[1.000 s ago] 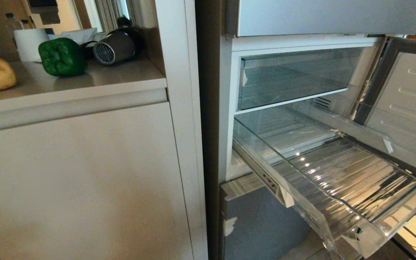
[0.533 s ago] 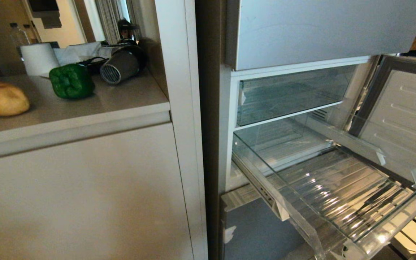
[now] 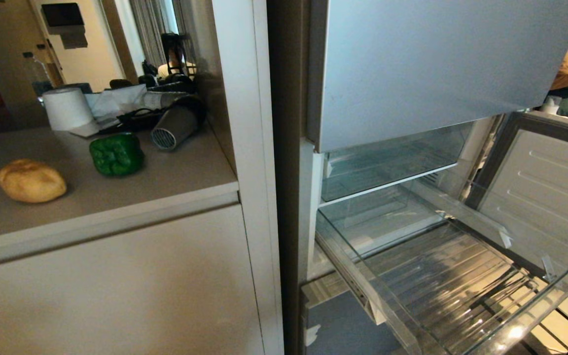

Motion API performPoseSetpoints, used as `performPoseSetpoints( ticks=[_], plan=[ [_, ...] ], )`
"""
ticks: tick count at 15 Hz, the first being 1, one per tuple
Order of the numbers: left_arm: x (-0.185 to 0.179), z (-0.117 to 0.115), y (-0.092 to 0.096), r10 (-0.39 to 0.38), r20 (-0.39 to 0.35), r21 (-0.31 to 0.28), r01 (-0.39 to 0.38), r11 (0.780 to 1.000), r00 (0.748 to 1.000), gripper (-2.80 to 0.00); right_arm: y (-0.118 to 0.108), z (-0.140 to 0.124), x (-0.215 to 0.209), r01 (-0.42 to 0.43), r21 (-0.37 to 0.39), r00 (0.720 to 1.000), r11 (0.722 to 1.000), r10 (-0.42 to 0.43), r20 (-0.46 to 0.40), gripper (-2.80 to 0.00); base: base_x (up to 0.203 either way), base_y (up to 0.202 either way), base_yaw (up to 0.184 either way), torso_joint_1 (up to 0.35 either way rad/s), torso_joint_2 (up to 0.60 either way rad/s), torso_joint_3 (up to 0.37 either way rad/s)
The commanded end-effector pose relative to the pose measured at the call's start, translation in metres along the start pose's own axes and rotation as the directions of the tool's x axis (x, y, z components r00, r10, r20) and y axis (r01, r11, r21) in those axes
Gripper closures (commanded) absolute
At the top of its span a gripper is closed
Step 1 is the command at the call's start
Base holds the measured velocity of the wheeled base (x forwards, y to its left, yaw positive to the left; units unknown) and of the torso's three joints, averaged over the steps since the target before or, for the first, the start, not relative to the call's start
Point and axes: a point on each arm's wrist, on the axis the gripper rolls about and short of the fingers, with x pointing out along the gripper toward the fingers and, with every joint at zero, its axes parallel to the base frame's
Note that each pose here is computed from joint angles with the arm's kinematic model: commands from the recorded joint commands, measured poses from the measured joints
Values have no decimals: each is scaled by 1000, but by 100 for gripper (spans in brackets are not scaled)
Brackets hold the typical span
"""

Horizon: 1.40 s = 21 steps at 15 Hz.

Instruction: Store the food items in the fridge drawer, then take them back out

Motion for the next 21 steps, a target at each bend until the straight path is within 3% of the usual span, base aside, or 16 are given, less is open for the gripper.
performPoseSetpoints(
  ticks=[1,14,21],
  plan=[
    [1,-3,0,0,-10,0,0,1000,1000,0,0,0,0,-2,-1,1000,1000,2,-1,0,0,0,0,163,-387,-230],
    [1,-3,0,0,-10,0,0,1000,1000,0,0,0,0,1,15,1000,1000,-1,0,0,0,0,0,153,-341,-194],
    [1,-3,0,0,-8,0,0,1000,1000,0,0,0,0,1,50,1000,999,-1,1,0,0,0,0,9,-27,-10]
  ],
)
